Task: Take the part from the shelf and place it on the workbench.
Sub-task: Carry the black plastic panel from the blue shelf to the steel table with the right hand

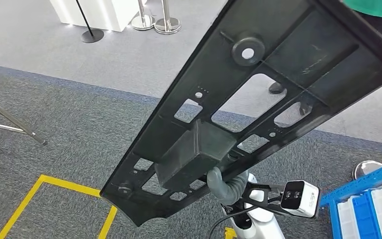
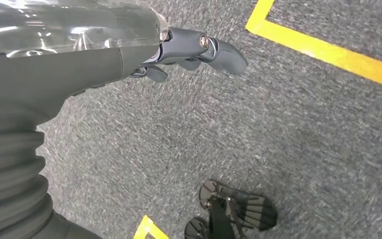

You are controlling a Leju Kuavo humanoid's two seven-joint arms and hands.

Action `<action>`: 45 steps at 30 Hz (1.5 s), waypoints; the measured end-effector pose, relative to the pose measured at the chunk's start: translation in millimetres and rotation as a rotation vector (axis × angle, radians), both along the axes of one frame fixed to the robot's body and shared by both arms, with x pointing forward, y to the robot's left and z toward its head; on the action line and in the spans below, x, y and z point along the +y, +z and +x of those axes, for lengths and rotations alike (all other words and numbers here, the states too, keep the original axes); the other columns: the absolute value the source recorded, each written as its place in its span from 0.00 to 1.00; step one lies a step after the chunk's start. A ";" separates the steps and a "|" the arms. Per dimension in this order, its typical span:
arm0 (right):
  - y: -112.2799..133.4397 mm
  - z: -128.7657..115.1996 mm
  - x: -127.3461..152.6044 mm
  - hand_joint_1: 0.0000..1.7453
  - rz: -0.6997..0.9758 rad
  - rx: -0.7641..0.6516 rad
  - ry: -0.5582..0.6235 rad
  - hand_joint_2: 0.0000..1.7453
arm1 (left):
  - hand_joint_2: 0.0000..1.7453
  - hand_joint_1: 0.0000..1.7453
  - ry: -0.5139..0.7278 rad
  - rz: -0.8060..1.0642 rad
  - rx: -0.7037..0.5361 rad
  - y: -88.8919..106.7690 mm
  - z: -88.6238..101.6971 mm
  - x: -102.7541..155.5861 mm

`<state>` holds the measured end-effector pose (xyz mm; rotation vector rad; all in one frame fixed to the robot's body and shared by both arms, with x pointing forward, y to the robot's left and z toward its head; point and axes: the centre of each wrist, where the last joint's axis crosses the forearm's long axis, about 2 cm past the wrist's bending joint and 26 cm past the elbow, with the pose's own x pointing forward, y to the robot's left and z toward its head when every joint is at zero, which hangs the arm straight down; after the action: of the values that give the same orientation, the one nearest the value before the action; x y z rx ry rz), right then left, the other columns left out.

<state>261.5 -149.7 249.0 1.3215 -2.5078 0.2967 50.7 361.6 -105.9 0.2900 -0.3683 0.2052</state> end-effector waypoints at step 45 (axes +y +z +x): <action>-11.2 19.4 7.7 0.94 -0.052 0.062 0.036 1.00 | 1.00 0.00 -0.016 -0.076 -0.010 -3.3 1.9 -37.6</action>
<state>280.9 -142.0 237.9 1.3355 -2.4111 0.3217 52.6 324.0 -109.2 0.2114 -0.3715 0.2042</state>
